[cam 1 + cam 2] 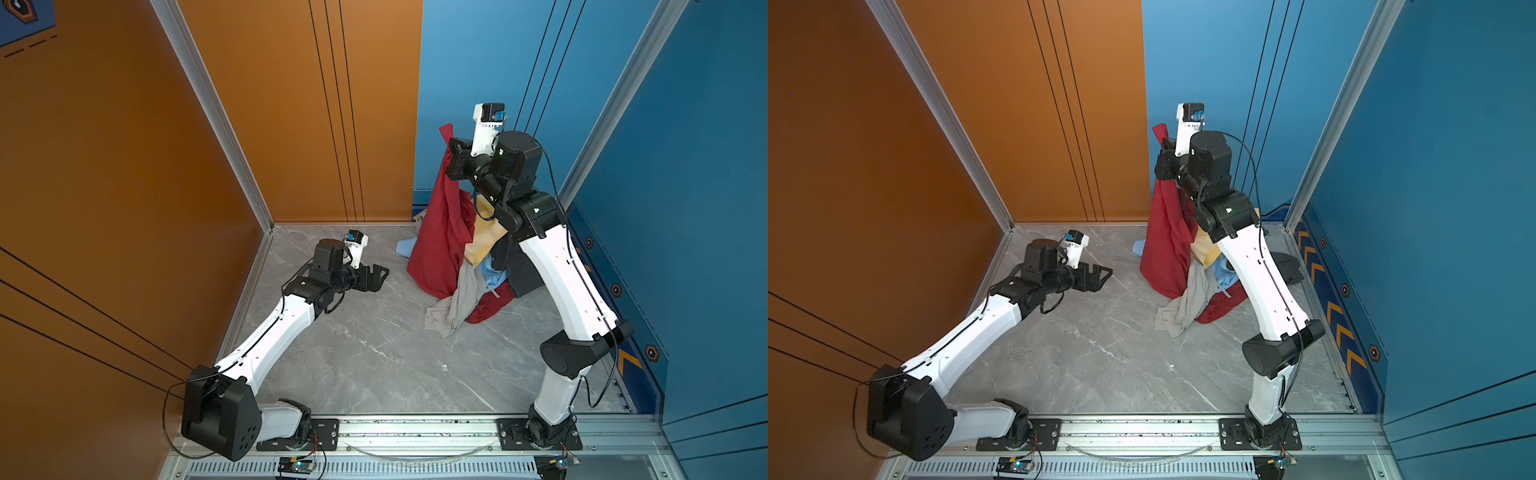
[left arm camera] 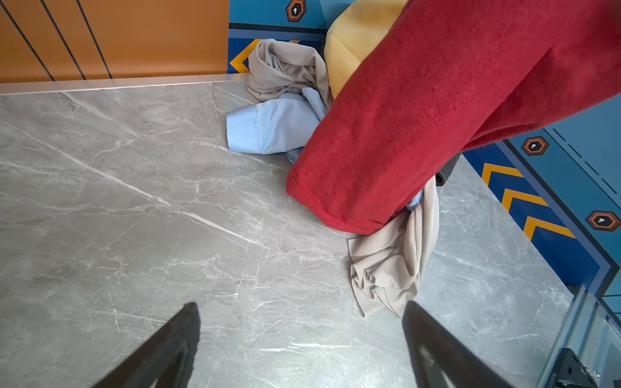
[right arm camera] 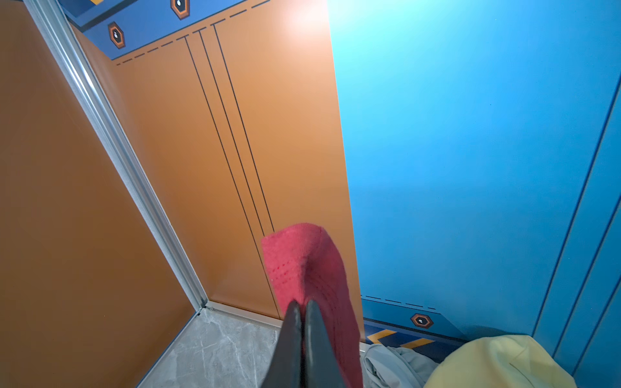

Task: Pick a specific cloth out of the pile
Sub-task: 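Lift the red cloth up out of the pile with the right gripper, then bring the red cloth toward the left gripper and grasp it there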

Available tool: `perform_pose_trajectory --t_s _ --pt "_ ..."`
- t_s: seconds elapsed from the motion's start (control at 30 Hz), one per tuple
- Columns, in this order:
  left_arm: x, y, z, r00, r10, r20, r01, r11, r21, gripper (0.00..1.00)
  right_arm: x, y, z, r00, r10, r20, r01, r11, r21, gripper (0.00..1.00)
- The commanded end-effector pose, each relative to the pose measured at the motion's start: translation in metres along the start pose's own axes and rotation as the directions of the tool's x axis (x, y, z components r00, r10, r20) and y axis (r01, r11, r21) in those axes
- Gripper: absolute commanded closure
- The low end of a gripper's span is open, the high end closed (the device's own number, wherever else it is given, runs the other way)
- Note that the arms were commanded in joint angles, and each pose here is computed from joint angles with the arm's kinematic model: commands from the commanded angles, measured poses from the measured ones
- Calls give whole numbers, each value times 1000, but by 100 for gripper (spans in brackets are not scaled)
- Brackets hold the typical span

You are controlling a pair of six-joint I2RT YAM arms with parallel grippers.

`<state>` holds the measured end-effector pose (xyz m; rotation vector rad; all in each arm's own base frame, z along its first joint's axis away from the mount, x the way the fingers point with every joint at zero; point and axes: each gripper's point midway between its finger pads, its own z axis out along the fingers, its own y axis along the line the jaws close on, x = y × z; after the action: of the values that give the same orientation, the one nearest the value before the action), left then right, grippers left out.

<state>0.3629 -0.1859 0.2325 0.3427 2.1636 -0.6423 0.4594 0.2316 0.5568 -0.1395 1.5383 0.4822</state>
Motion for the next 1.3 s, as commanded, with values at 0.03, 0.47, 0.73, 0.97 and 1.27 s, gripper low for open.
perform_pose_trajectory --t_s 0.03,0.47,0.73,0.97,1.27 --pt "4 -10 8 999 40 26 -41 999 34 6 -25 21 -5 995 57 77 -49 994 -102 100" --pt "-34 -86 97 950 139 281 -164 984 70 2 -13 36 -21 993 105 53 -93 977 -191 100" --pt "-66 -95 174 931 52 362 -103 987 123 100 -13 9 -42 991 119 62 -109 985 -137 100" --pt "-90 -104 140 913 37 406 -117 978 174 100 -1 -27 -47 992 119 50 -117 992 -56 100" --pt "-119 -120 106 901 21 434 -128 967 218 100 72 -74 -47 992 85 -95 -77 993 86 100"
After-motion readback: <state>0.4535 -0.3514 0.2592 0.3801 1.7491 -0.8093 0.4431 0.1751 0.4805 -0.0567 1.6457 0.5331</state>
